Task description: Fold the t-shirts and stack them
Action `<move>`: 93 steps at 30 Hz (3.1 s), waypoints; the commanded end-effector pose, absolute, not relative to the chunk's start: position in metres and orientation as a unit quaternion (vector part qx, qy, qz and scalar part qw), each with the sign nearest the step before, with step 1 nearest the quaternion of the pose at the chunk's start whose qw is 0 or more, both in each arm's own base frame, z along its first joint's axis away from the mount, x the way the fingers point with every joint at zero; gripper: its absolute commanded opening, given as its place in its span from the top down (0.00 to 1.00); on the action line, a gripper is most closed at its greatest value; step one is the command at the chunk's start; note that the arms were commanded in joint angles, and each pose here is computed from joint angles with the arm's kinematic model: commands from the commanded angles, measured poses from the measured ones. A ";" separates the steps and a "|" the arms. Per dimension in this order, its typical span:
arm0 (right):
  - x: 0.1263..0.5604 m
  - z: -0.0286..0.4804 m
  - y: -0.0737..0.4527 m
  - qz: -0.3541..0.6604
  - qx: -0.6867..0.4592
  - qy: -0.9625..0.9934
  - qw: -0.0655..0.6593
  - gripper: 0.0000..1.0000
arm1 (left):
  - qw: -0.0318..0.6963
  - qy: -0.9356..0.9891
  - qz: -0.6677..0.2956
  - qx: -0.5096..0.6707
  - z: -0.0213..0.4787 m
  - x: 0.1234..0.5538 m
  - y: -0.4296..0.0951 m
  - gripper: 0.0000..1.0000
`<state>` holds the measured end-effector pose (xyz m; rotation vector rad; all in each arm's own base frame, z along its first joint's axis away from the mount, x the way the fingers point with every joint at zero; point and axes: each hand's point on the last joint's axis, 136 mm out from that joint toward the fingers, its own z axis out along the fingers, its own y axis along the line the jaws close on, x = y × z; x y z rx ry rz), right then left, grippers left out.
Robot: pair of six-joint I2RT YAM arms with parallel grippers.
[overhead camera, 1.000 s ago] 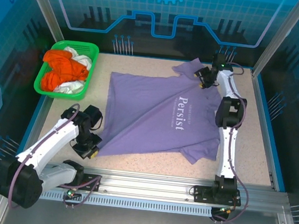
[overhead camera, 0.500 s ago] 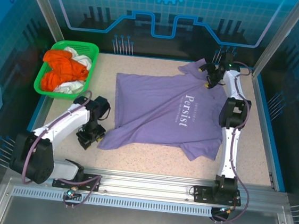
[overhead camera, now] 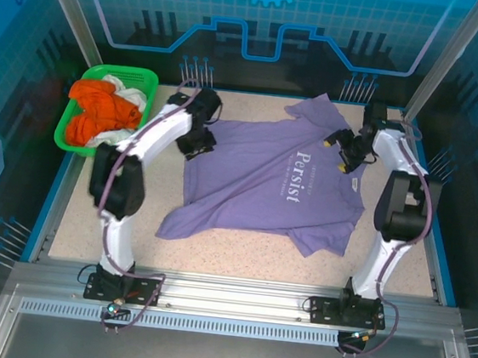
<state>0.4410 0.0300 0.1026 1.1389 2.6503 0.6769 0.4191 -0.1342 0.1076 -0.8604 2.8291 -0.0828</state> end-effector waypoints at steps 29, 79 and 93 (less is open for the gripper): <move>0.407 0.026 0.011 0.201 0.367 0.908 -0.002 0.23 | 0.069 0.969 0.076 -0.224 0.020 0.501 -0.031 0.63; 0.170 0.029 0.064 0.176 0.379 0.907 -0.058 0.60 | -0.045 0.866 -0.135 -0.479 0.018 0.162 -0.065 0.65; 0.157 0.021 0.059 0.141 0.383 0.909 -0.084 0.62 | -0.052 0.870 -0.120 -0.476 0.013 0.157 -0.062 0.73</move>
